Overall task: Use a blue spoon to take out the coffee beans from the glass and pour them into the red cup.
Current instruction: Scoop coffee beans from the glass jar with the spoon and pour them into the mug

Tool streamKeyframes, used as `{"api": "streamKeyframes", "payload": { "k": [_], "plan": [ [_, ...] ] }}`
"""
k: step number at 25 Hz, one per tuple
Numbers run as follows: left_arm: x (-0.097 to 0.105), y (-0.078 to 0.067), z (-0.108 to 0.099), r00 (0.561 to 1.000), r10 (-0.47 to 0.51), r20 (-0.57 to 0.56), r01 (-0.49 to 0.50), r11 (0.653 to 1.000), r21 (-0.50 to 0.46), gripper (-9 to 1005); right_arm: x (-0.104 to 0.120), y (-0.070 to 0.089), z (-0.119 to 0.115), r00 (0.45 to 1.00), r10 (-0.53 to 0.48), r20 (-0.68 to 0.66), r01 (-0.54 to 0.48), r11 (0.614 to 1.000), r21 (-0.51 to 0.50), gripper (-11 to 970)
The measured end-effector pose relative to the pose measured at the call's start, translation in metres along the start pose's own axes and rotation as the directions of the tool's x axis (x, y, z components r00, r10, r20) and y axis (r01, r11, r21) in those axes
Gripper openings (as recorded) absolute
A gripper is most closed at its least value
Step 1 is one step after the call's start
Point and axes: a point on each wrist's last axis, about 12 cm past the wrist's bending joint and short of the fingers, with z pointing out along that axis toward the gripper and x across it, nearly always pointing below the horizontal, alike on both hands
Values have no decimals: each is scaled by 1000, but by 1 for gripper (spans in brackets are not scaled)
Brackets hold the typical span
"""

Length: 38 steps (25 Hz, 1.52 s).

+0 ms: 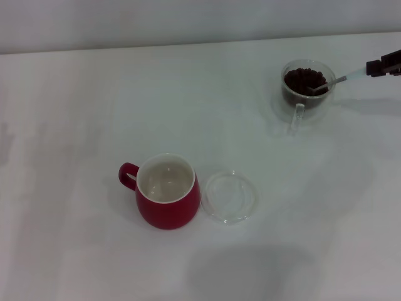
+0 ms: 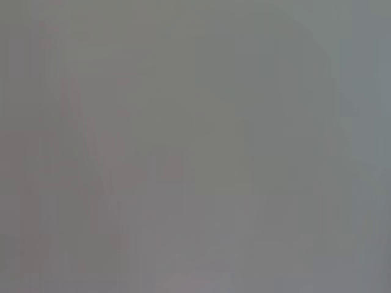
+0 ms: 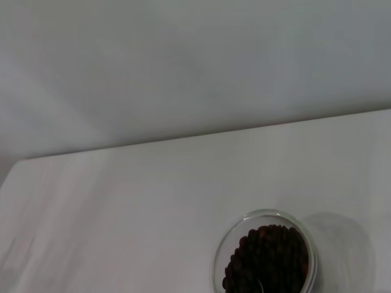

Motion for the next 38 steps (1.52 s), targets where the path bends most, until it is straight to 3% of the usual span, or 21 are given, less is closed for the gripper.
{"api": "streamKeyframes", "payload": {
  "k": [38],
  "plan": [
    [-1,8,-5,1000,29,-10,-29,1000,-10,892,17,-7,2,978,195,69,-191,980,-50,147]
  ]
}}
